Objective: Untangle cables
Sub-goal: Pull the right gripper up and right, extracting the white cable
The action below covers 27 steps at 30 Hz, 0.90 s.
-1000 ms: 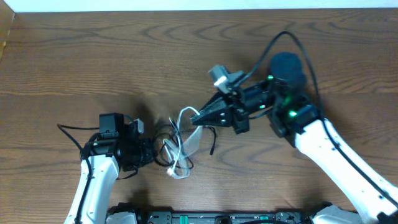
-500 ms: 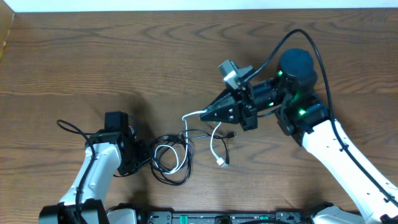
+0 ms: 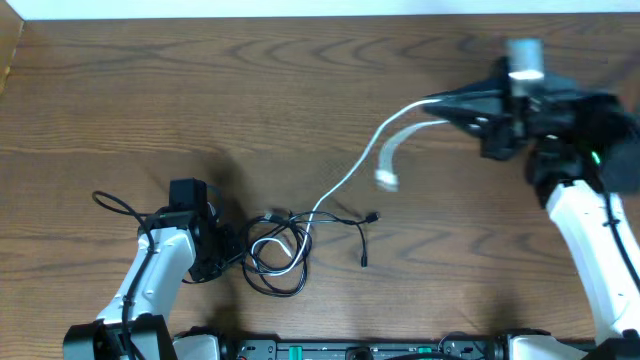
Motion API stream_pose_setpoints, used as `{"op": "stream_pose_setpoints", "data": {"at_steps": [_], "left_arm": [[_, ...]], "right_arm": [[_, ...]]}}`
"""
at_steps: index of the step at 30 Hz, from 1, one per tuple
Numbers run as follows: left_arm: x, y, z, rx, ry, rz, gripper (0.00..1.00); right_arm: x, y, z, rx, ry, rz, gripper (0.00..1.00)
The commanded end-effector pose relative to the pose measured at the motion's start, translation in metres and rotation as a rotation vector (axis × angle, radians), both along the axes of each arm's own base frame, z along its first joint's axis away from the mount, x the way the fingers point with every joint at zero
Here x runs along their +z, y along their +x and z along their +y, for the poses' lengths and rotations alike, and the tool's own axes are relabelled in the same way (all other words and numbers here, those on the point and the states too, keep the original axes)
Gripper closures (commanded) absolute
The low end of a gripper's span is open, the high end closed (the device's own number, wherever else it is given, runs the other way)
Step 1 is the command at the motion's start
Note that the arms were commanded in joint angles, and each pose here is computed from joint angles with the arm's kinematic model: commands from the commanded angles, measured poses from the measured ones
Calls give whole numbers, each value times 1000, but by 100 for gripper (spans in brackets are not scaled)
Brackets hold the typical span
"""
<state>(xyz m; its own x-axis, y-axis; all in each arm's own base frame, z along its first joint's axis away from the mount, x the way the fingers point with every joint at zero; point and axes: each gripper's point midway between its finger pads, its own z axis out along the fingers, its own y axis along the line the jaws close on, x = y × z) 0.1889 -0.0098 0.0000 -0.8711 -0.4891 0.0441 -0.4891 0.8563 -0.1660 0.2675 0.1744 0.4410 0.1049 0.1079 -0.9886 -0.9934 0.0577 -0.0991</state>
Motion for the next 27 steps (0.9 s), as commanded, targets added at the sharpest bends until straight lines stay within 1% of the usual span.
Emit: {"op": "stream_pose_setpoints", "data": {"at_steps": [1,3,5,8,10,11,12,13,14,18,23,27], "left_arm": [[-2,-2,4,10,16,12,57],[-2,-3,3,10,14,14,57],[1,0,-3,-20,-26,-2,57],[16,12,-25,-119,-147,-85,57],[34,24,-39,-163,-231,-166,57],[42,28,-44,-177,-258,-200,64],[52,33,-48,-192,-282,-241,78],[62,37,-50,-199,-292,-278,90],[71,40,-50,-204,-287,-314,93],[106,50,-49,-230,-252,-470,92],[149,52,-48,-220,-221,-642,93],[165,47,-39,-181,-157,-714,92]], "right_arm": [[16,4,-21,-59,64,134,99],[16,10,-31,-96,69,143,99],[15,14,-37,-116,65,158,99],[14,19,-47,-152,67,150,99],[16,24,-56,-183,69,155,99],[17,27,-61,-198,71,167,99],[19,30,-66,-216,74,185,99],[20,34,-73,-236,78,204,99],[23,38,-79,-256,83,221,99],[38,46,-103,-331,95,248,99],[68,44,-118,-387,93,215,99],[92,38,-122,-412,83,160,99]]}}
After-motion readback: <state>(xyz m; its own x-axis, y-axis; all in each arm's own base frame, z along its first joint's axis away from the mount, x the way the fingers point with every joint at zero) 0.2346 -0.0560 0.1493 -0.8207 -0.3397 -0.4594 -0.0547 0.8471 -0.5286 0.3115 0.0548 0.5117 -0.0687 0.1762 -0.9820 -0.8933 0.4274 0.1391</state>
